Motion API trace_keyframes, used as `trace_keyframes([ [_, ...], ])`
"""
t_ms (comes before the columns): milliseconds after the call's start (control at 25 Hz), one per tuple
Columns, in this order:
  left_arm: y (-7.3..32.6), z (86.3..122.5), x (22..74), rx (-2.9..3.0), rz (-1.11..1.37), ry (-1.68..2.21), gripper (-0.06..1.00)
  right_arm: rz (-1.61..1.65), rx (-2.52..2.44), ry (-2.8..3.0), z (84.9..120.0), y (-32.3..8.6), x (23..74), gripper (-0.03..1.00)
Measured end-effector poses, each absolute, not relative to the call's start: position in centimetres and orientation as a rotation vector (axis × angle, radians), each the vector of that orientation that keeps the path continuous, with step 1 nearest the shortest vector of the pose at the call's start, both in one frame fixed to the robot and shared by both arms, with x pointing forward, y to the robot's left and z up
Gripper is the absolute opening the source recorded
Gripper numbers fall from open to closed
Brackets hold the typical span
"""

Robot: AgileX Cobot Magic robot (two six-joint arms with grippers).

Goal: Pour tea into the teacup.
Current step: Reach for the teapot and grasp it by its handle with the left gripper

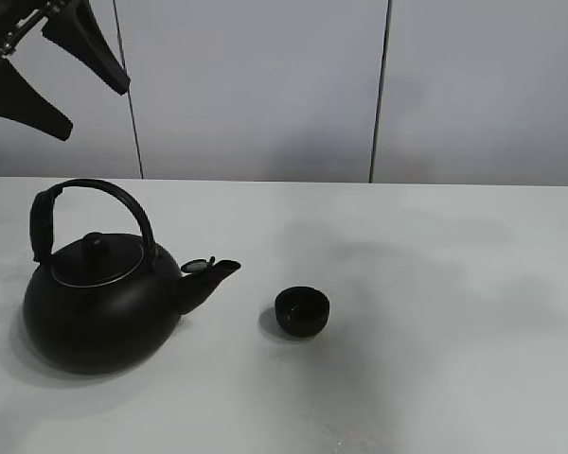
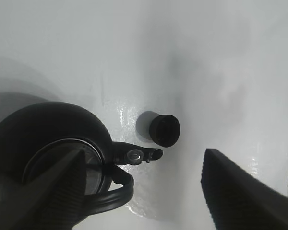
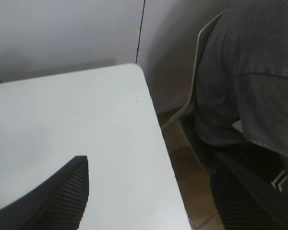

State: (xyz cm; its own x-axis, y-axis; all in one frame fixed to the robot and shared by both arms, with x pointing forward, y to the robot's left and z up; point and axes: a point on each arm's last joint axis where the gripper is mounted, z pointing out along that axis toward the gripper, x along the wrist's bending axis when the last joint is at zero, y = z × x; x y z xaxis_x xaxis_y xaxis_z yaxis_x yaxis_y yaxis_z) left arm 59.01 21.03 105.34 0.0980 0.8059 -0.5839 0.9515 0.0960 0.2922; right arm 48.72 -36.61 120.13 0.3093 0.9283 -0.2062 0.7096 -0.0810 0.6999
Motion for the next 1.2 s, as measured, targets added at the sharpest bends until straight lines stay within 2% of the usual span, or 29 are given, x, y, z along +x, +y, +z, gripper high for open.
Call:
trace_keyframes([
  [160,21.0,105.3,59.0,1.734,-0.288,1.732,0.49,0.483,1.701,1.355,125.2,-35.2,40.2,0.49],
  [280,21.0,105.3,59.0,1.734,-0.287,1.732,0.49,0.590,1.607,1.264,127.4,-33.9,33.9,0.49],
  [520,21.0,105.3,59.0,1.734,-0.287,1.732,0.49,0.816,1.433,1.166,128.2,-30.8,22.7,0.49],
  [640,21.0,105.3,59.0,1.734,-0.287,1.732,0.49,0.849,1.393,1.203,127.2,-29.7,19.1,0.49],
  [840,21.0,105.3,59.0,1.733,-0.286,1.732,0.49,0.931,1.323,1.204,125.1,-28.6,15.9,0.49],
  [1200,21.0,105.3,59.0,1.733,-0.286,1.732,0.49,0.848,1.502,1.389,113.4,-28.8,18.6,0.49],
])
